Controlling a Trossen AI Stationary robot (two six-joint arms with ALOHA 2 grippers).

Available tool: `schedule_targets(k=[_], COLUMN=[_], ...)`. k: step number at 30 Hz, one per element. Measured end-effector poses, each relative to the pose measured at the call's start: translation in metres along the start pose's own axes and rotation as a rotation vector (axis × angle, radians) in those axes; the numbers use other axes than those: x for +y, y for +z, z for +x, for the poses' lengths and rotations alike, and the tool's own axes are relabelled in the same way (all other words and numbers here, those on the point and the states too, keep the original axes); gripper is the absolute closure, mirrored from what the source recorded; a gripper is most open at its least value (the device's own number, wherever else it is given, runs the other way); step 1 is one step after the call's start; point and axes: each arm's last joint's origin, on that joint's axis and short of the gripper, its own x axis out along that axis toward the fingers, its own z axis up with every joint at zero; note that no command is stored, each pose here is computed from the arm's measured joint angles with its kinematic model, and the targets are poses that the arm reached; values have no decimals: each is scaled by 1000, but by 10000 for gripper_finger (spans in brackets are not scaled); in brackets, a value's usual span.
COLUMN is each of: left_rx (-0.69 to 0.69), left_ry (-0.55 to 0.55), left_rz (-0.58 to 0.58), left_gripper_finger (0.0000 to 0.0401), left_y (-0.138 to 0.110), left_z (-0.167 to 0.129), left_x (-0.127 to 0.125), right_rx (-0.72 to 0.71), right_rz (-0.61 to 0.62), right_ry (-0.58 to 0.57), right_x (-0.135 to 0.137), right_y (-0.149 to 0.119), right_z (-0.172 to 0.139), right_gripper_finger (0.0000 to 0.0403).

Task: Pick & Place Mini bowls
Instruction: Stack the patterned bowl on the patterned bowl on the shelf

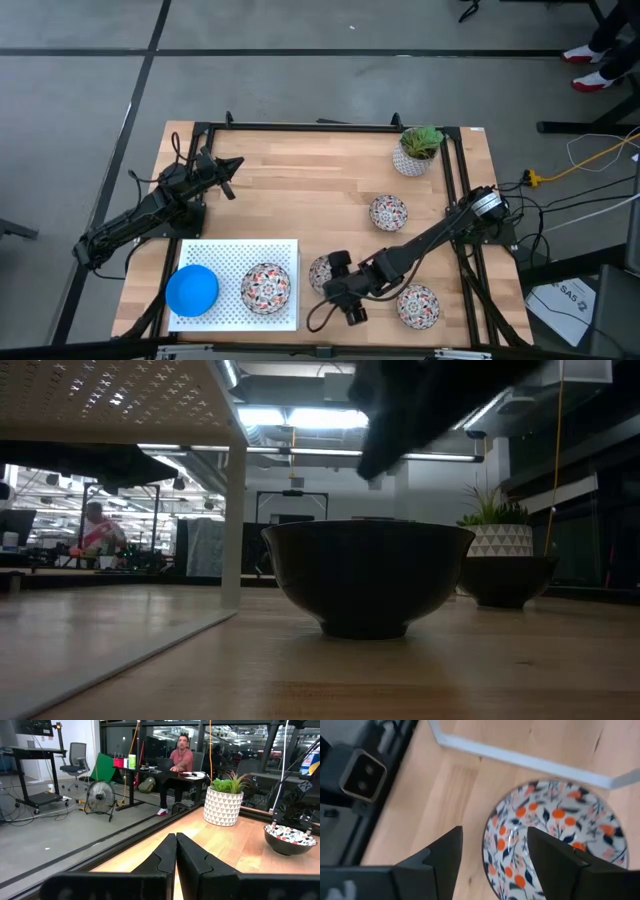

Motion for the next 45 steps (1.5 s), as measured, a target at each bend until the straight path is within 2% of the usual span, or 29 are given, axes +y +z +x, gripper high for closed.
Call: schedule_targets(k=[11, 17, 20, 29, 35, 38, 45], left_rx=[0, 0, 0, 0, 0, 0, 0], left_ry=[0, 0, 0, 0, 0, 0, 0], left_rz=[0, 0, 0, 0, 0, 0, 0], left_gripper_finger=[394, 395, 397, 393, 397, 396, 394], left_y=[0, 0, 0, 0, 0, 0, 0], left_z=[0, 0, 0, 0, 0, 0, 0], left_x=[0, 0, 0, 0, 0, 0, 0], right_rx=[58, 48, 42, 50, 37, 26, 17], right_rz=[-7, -4, -1, -2, -5, 20, 112], right_ry=[-8, -8, -7, -9, -23, -54, -95], right_x=[-2, -2, -2, -2, -3, -4, -5], right_y=[-28, -29, -28, -29, -27, -26, -27], right_z=[18, 19, 20, 19, 19, 18, 19], right_gripper_finger=[187, 191, 211, 325, 381, 391, 381])
